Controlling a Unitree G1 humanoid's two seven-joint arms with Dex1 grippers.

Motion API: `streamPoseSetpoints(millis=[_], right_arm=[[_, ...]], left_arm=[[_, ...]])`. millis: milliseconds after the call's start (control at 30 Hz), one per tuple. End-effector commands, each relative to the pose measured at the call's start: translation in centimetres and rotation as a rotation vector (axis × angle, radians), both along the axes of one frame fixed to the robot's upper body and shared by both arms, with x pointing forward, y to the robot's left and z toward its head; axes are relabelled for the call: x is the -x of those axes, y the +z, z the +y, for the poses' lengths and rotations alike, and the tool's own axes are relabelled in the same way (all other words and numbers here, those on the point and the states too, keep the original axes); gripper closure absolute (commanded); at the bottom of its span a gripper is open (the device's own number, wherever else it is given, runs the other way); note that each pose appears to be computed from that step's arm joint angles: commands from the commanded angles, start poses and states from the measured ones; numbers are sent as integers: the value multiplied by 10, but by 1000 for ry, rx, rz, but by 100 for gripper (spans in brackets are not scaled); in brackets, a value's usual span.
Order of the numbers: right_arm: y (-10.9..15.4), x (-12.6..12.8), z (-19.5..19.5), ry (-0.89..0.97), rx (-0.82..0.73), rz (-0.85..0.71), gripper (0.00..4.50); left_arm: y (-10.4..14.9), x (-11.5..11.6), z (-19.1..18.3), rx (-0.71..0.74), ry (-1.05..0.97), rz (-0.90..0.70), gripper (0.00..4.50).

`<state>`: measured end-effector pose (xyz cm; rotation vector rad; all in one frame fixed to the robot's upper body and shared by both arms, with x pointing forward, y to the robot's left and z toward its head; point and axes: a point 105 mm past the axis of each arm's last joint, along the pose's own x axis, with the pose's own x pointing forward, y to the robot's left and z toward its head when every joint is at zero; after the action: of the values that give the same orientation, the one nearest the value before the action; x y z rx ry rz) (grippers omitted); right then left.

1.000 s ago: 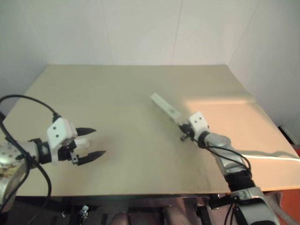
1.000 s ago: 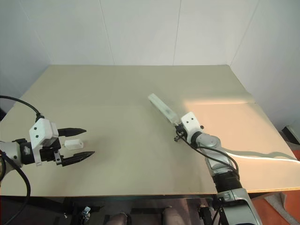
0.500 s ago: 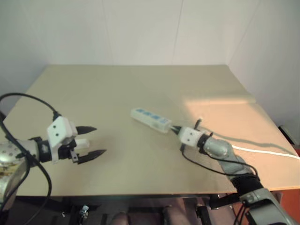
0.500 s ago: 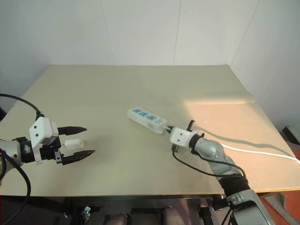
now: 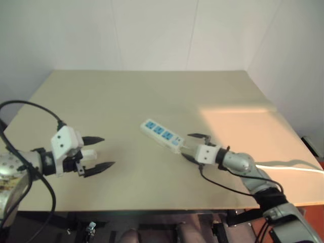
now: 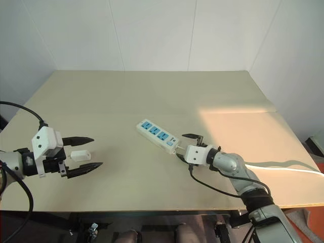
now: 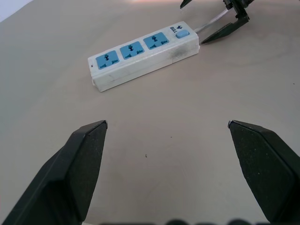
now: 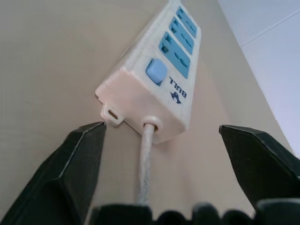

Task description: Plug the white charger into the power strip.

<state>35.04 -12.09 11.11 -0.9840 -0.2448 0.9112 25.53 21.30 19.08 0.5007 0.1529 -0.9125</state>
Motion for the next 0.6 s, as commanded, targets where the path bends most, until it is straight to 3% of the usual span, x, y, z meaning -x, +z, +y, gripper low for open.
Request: streamPoseSetpoints(millis=[33,133,267,433,600], right_arm=[[18,9,-11,34,-66,62,5],[27,15,-18,48,-123,108,5],[48,15,-24,2,-324,172,5],[61,1,-17,-156,-746,468,5],[57,4,7,-169,-752,562,5]], left_arm=[[7,0,-2,-12,-22,-28,0],[8,0,-1,-14,-27,-29,0],[11,-4,0,-16,-37,-38,0],[15,-7,-4,11,-68,-50,0],[19,-9,-7,29,-78,-52,0]])
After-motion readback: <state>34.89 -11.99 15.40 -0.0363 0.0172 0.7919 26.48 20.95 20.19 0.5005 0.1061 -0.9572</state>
